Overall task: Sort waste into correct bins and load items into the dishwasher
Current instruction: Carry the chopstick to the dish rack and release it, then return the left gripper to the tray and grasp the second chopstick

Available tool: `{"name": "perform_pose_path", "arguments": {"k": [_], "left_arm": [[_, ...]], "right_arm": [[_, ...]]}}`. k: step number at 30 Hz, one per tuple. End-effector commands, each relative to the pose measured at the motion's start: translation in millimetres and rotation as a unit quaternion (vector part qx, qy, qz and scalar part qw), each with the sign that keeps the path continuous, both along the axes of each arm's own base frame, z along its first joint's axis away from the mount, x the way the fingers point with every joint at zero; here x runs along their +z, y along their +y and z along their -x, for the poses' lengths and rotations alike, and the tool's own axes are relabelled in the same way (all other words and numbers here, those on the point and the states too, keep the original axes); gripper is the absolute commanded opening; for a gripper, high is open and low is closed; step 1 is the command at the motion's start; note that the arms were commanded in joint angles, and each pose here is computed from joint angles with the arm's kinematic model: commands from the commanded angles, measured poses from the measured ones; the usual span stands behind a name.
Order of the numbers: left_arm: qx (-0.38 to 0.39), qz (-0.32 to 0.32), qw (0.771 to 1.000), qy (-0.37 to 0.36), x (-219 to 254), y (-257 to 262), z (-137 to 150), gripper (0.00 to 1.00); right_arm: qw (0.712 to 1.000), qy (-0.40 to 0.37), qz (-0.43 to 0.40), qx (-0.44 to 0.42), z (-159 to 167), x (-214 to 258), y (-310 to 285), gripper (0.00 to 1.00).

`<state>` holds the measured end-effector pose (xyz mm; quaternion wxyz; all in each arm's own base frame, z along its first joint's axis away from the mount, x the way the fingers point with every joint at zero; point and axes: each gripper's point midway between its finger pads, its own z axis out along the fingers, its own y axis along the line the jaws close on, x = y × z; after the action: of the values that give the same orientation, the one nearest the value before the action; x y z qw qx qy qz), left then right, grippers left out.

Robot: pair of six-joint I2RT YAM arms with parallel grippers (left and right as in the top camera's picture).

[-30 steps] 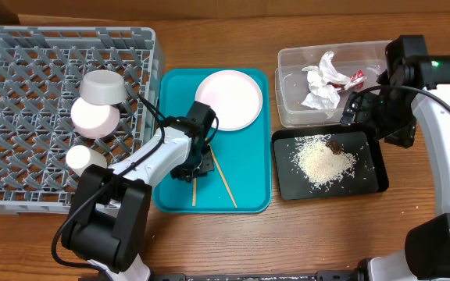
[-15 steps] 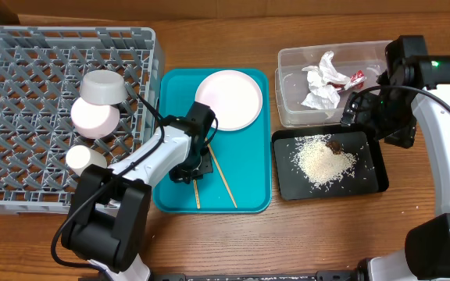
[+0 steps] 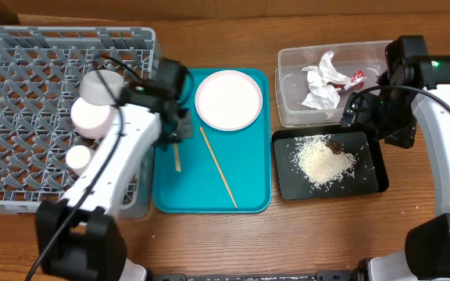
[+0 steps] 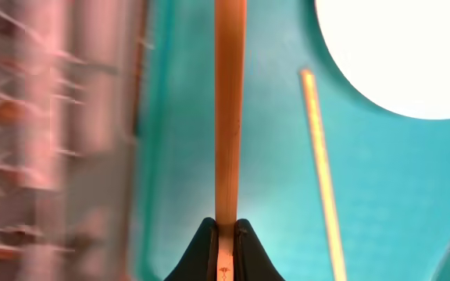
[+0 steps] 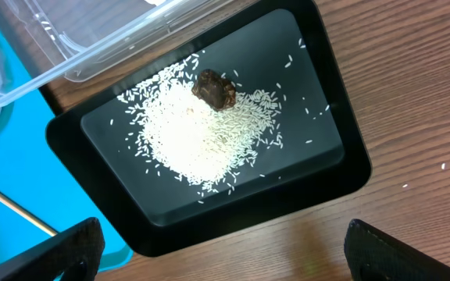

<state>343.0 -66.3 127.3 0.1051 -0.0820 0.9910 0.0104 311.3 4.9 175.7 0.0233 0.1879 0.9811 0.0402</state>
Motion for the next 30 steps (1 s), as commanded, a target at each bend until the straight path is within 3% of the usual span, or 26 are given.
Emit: {"name": "perform_pose_path", "arguments": {"k": [1, 7, 14, 19, 22, 25, 30], "left_arm": [[-0.031, -0.055, 0.998, -0.015, 16.1, 40.5, -8.3, 0.04], [-0.038, -0.069, 0.997, -0.015, 16.8, 80.5, -14.0, 0.04], [-0.043, -0.075, 0.996, -0.035, 19.0, 91.5, -24.8, 0.06], [-0.042, -0.075, 0.996, -0.039, 19.6, 91.5, -26.6, 0.39], [-0.043, -0.071, 0.996, -0.038, 19.2, 90.2, -26.1, 0.47], [-0.048, -0.024, 0.998, -0.041, 17.5, 72.6, -26.3, 0.49], [-0.084, 0.151, 0.984, -0.043, 23.8, 1.2, -22.2, 0.51]], "right_arm": [[1.0, -0.022, 0.004, 0.003, 0.4, 12.1, -1.0, 1.0], [1.0, -0.023, 0.004, 0.002, 0.3, 12.1, -1.0, 1.0], [1.0, -0.022, 0.003, 0.001, 0.4, 12.1, -1.0, 1.0], [1.0, -0.022, 0.003, 0.001, 0.5, 12.1, -1.0, 1.0], [1.0, -0.022, 0.003, 0.001, 0.4, 12.1, -1.0, 1.0], [1.0, -0.023, 0.003, 0.001, 0.3, 12.1, -1.0, 1.0], [1.0, -0.023, 0.003, 0.001, 0.1, 12.2, -1.0, 1.0]]}}
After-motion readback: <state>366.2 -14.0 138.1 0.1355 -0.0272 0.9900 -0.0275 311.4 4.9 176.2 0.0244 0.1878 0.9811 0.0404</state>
